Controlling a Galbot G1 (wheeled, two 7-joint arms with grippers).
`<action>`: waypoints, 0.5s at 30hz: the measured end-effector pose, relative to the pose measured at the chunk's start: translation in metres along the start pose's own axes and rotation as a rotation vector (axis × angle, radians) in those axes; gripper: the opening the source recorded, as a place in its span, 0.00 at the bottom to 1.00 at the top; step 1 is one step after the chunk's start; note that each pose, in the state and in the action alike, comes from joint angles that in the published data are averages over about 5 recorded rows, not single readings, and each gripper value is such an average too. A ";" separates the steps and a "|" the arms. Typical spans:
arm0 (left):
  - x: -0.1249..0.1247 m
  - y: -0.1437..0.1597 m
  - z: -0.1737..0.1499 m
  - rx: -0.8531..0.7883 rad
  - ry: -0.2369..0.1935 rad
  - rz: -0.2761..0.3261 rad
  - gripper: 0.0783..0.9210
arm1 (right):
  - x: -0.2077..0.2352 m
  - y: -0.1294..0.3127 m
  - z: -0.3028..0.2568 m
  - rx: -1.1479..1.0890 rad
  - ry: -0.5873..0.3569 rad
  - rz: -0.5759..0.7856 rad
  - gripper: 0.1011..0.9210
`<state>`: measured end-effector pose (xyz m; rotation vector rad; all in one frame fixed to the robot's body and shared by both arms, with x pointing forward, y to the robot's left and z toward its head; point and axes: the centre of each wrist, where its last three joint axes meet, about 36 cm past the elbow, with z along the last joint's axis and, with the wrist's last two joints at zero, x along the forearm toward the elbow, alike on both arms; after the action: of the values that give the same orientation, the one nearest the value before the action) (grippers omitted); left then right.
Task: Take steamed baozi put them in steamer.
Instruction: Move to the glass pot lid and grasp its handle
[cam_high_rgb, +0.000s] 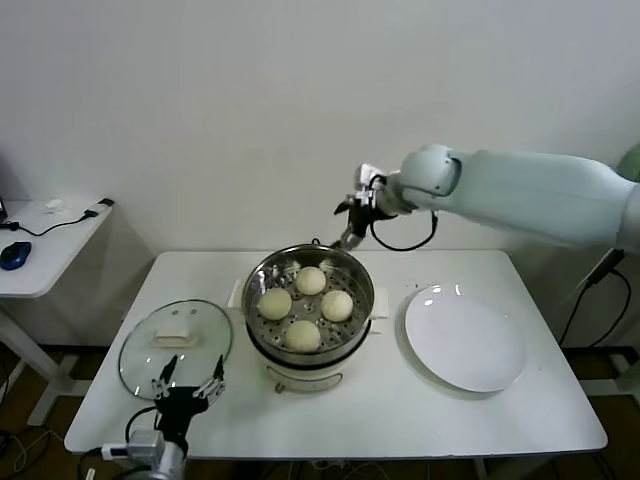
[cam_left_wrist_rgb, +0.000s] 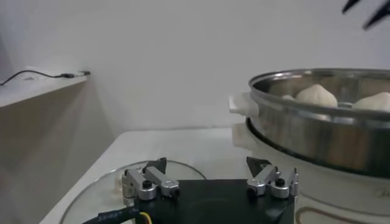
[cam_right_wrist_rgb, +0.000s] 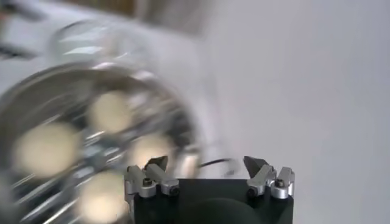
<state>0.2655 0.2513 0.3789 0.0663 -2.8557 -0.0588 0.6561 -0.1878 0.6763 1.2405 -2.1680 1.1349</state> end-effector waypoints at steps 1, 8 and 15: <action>-0.001 0.001 -0.001 0.003 -0.005 0.000 0.88 | 0.005 -0.001 0.007 -0.028 -0.024 0.045 0.88; -0.008 0.008 -0.009 0.010 -0.041 0.002 0.88 | 0.030 0.013 0.081 -0.241 -0.179 0.288 0.88; -0.013 0.010 -0.015 0.001 -0.057 0.005 0.88 | 0.030 0.059 0.159 -0.385 -0.319 0.438 0.88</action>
<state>0.2817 0.2618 0.3906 0.0588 -2.9130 -0.0586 0.5988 -0.3152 0.5752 0.8422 -2.8269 0.6356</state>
